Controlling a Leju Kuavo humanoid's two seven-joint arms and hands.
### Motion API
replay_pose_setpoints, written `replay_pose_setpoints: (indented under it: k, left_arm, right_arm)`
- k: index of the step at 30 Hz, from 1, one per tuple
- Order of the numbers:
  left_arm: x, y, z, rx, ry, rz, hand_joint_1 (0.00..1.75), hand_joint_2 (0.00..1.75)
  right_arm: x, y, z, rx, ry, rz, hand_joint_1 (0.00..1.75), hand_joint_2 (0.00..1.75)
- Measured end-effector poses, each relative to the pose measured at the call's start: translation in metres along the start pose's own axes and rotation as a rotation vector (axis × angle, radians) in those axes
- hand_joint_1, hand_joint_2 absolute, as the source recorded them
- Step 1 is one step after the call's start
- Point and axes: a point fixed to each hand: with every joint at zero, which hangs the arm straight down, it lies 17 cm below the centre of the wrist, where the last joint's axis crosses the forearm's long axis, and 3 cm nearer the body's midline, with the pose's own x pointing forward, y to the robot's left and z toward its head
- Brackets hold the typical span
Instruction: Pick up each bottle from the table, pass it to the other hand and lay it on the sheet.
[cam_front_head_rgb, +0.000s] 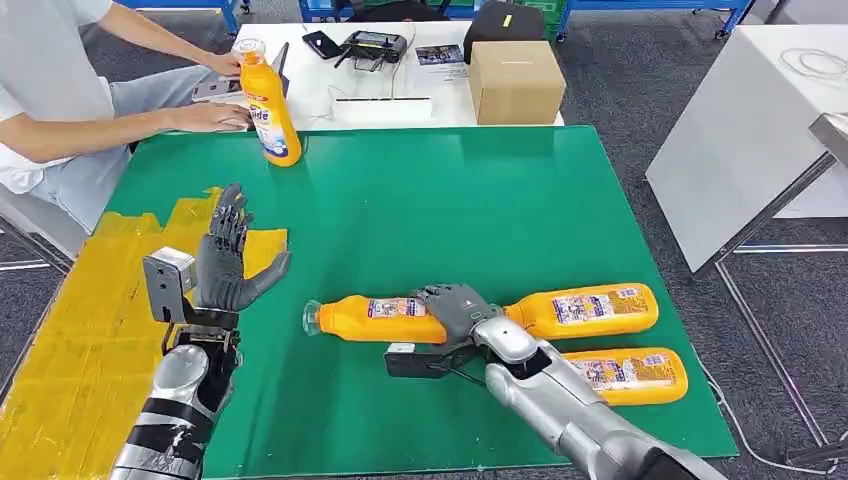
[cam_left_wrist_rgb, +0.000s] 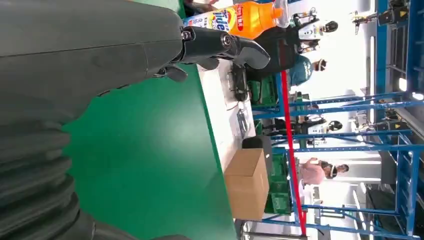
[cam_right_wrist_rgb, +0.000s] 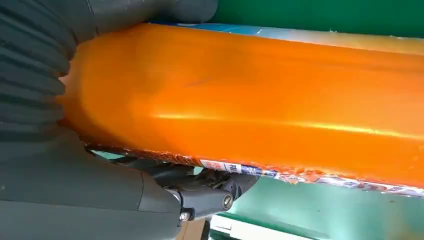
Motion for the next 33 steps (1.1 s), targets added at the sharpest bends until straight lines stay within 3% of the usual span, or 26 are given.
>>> replay_pose_setpoints:
  k: [4,8,14,19,25,33]
  left_arm:
    - [0.0,0.0,0.0,0.001,-0.001,0.001,0.0,1.75]
    - [0.007,0.001,0.003,0.005,-0.013,0.001,0.0,1.75]
    - [0.014,0.001,0.005,0.006,-0.026,0.002,0.0,1.75]
    - [0.018,0.0,0.005,0.006,-0.036,-0.004,0.0,1.75]
    - [0.021,0.003,0.004,0.02,-0.042,-0.005,0.0,1.75]
    - [0.019,-0.017,0.008,-0.064,0.001,0.14,0.0,1.75]
  right_arm:
    - [0.0,-0.009,0.0,-0.074,0.013,-0.033,1.75,1.75]
    - [0.004,-0.027,0.008,-0.235,0.047,-0.124,1.75,1.75]
    - [0.01,-0.034,0.016,-0.298,0.046,-0.186,1.75,1.75]
    - [0.014,-0.067,0.029,-0.47,0.026,-0.259,1.75,1.75]
    - [0.014,-0.092,0.043,-0.588,0.019,-0.337,1.75,1.75]
    - [0.012,-0.136,0.073,-0.819,-0.038,-0.567,1.75,1.75]
